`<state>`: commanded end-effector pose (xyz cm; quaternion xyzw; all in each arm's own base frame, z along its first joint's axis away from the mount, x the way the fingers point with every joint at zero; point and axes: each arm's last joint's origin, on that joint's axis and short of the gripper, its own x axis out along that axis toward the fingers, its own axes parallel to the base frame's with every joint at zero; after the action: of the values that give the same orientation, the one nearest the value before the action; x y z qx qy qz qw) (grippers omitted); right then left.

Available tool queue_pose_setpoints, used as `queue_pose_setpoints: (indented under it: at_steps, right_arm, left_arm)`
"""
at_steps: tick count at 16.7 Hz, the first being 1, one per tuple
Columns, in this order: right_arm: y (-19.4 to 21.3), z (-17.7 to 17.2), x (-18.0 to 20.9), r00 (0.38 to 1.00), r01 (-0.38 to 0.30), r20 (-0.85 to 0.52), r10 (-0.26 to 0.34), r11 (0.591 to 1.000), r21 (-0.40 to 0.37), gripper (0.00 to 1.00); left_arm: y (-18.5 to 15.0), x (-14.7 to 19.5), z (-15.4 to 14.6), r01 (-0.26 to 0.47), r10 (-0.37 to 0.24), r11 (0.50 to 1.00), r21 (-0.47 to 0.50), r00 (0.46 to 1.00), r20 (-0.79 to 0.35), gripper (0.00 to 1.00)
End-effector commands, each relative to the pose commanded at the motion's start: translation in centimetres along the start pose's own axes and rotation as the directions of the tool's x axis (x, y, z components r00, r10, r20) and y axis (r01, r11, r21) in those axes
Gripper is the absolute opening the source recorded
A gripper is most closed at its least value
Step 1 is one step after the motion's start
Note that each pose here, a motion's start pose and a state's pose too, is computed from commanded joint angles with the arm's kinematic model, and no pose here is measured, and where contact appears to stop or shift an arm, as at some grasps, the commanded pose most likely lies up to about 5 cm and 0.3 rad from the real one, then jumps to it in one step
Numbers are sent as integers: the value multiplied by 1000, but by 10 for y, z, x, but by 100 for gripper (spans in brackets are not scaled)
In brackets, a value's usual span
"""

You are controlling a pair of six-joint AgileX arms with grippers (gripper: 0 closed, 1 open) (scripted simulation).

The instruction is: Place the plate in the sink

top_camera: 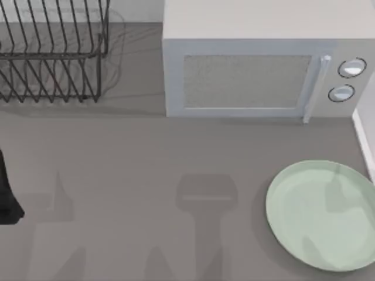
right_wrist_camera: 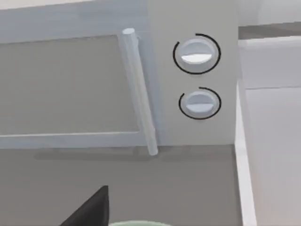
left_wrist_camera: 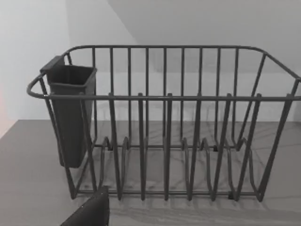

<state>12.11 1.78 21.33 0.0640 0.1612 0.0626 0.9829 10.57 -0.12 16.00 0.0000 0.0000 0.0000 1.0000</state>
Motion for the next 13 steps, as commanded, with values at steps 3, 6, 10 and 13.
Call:
queue_pose_setpoints:
  at_steps: [3, 6, 10, 13]
  right_arm:
    - [20, 29, 21, 966, -29, -255, 44, 998, 61, 100]
    - [49, 48, 59, 852, -7, -521, 54, 996, 92, 100]
    - [98, 46, 118, 617, 68, -787, -2, 996, 51, 100]
    - [132, 30, 153, 452, 117, -889, -70, 993, -19, 100]
  left_arm:
    - [0, 0, 0, 0, 0, 1000, 0, 1000, 0, 100]
    - [0, 0, 0, 0, 0, 1000, 0, 1000, 0, 100]
    - [0, 0, 0, 0, 0, 1000, 0, 1000, 0, 100]
    - [0, 0, 0, 0, 0, 1000, 0, 1000, 0, 100]
